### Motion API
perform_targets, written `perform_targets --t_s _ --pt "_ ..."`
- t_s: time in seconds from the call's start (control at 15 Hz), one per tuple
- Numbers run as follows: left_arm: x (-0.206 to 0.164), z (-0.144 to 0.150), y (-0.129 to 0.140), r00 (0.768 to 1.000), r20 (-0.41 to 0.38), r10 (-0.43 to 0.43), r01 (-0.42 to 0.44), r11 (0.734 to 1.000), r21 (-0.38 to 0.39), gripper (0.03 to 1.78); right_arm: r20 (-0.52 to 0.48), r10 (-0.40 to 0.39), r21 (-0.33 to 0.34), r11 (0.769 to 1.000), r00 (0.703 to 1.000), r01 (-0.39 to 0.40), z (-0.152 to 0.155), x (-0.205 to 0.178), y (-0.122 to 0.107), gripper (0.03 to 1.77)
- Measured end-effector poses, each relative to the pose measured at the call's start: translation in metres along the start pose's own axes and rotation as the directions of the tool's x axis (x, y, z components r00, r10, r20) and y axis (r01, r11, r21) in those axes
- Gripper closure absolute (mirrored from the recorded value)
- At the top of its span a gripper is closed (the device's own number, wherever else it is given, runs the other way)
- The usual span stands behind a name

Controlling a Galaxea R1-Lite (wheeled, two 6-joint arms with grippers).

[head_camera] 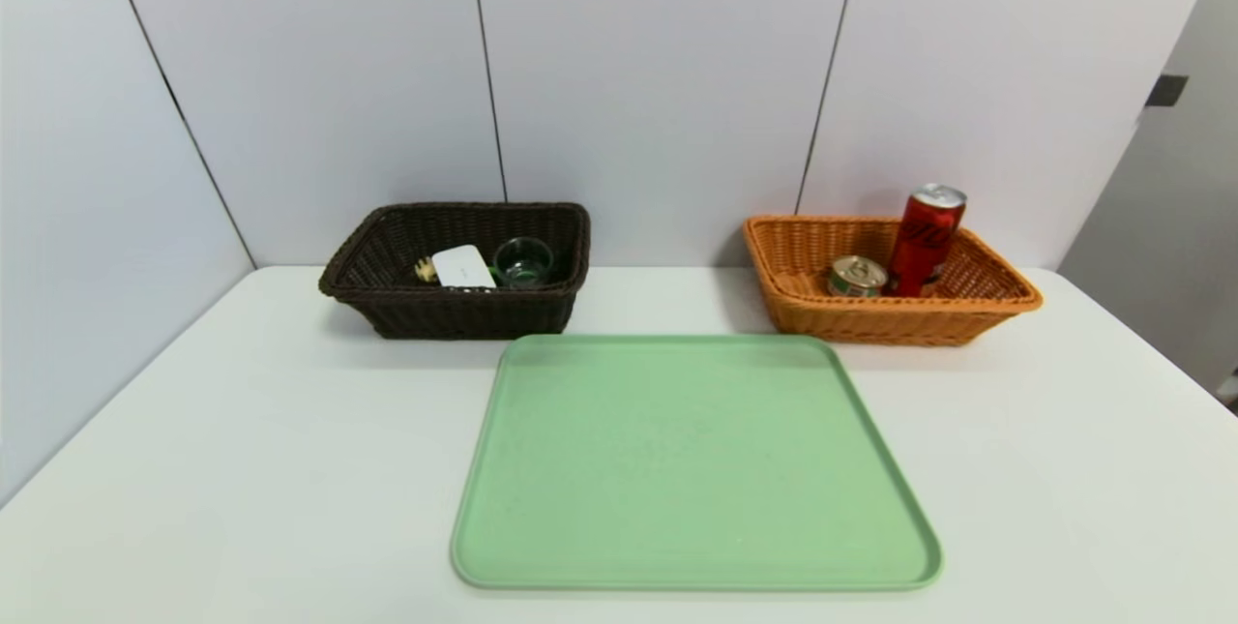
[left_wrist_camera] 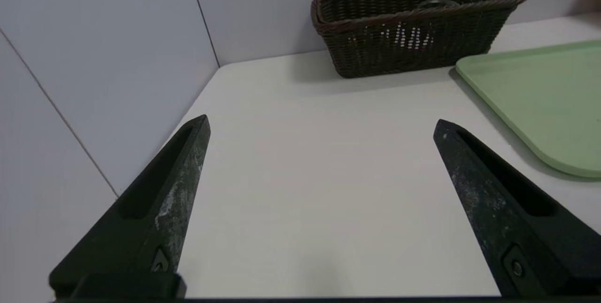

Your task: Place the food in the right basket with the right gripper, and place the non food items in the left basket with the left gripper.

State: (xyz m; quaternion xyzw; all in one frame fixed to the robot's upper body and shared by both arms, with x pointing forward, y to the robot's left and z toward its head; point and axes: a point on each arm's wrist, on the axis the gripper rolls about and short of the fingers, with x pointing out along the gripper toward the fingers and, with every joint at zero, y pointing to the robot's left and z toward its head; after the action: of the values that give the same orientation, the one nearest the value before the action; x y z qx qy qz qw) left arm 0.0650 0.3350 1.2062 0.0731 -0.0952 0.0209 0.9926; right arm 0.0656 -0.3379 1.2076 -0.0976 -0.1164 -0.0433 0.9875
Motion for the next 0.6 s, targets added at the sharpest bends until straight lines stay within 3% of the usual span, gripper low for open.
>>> perform_targets --t_s 0.2,0.47,0.6 --pt "0.0 -0.02 -0.004 0.986 -0.146 -0.082 0.078 0.996 -0.035 0.12 -0.209 0.142 0.099 0.987 0.967 -0.124 -0.024 -0.003 0.007 0.09" --pt "0.0 -0.021 -0.004 0.985 -0.157 -0.077 0.054 0.988 -0.142 0.12 -0.216 0.14 0.163 0.981 0.966 -0.106 -0.024 -0.003 0.007 0.09" --pt "0.0 -0.021 -0.004 0.986 -0.151 -0.065 0.041 0.987 -0.154 0.12 -0.218 0.132 0.16 0.982 0.967 -0.098 -0.025 -0.003 0.007 0.09"
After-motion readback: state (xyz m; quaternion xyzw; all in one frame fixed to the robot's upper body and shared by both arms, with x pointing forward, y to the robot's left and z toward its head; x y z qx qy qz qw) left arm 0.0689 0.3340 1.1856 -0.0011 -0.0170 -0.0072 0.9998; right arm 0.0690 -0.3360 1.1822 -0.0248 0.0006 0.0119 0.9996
